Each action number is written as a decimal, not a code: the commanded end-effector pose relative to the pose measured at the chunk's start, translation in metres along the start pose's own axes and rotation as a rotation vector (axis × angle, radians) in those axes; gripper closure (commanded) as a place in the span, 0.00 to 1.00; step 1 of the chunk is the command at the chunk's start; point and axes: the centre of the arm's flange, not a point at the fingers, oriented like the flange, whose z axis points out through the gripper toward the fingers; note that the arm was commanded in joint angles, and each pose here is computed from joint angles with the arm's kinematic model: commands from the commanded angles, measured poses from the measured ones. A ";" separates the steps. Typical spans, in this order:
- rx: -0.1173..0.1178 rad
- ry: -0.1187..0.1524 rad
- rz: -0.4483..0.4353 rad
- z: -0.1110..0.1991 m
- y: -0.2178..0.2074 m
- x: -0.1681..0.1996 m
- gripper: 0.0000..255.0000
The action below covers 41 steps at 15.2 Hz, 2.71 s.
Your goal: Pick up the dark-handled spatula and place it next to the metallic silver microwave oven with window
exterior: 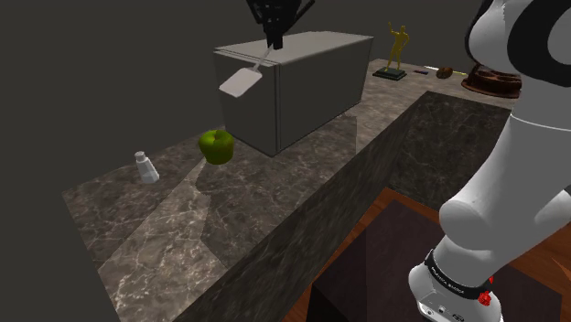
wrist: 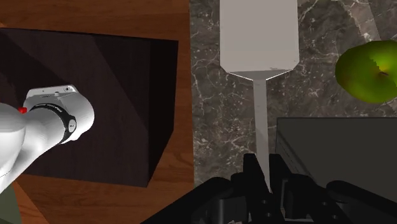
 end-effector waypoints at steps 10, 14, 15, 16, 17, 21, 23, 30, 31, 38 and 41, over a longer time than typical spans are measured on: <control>0.001 -0.001 -0.004 0.009 -0.041 0.137 1.00; 0.001 -0.001 -0.004 0.030 -0.041 0.135 1.00; 0.001 -0.001 -0.004 0.035 -0.041 0.135 1.00; 0.001 -0.001 -0.004 0.040 -0.041 0.135 1.00; 0.001 -0.001 -0.004 0.046 -0.041 0.134 1.00; 0.001 -0.001 -0.004 0.067 -0.041 0.133 1.00; 0.001 -0.001 -0.004 0.077 -0.041 0.132 1.00; 0.001 -0.001 -0.004 0.114 -0.041 0.130 1.00; 0.001 -0.001 -0.004 0.119 -0.041 0.129 1.00; 0.001 -0.001 -0.004 0.156 -0.041 0.127 1.00; 0.001 -0.001 -0.004 0.172 -0.041 0.126 1.00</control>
